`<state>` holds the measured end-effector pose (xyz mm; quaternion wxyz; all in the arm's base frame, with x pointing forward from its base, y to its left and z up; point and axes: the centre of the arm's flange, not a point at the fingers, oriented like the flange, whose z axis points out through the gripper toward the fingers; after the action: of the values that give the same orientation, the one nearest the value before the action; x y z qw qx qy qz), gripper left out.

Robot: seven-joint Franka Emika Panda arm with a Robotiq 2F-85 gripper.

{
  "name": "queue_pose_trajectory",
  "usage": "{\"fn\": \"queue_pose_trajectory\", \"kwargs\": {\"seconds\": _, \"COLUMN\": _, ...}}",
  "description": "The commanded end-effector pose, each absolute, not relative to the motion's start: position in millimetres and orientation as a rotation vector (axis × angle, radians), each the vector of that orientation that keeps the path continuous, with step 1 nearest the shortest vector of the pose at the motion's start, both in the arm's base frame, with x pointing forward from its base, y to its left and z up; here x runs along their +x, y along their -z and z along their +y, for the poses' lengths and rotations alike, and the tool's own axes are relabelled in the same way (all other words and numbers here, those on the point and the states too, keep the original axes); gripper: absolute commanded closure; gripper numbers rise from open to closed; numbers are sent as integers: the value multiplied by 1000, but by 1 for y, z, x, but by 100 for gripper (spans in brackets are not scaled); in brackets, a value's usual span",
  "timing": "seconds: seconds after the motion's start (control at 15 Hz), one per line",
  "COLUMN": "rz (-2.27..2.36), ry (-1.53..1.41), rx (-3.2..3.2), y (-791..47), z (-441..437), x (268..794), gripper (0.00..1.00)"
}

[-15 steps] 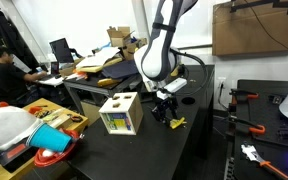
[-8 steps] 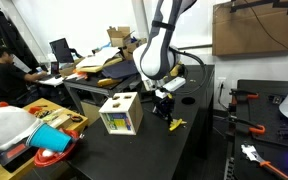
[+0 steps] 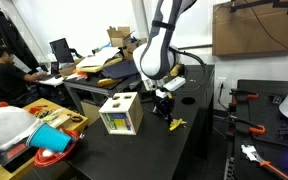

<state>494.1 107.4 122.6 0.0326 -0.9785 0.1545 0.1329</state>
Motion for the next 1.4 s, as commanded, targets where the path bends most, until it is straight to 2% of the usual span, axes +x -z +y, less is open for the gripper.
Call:
{"fn": "queue_pose_trajectory", "kwargs": {"seconds": 0.0, "rz": 372, "ry": -415, "rx": -3032, "y": -157, "z": 103, "x": 483, "gripper": 98}}
{"fn": "queue_pose_trajectory", "kwargs": {"seconds": 0.8, "rz": -21, "ry": -652, "rx": -3054, "y": -299, "z": 92, "x": 465, "gripper": 98}}
{"fn": "queue_pose_trajectory", "kwargs": {"seconds": 1.33, "rz": -353, "ry": -697, "rx": -2972, "y": -375, "z": 101, "x": 467, "gripper": 98}}
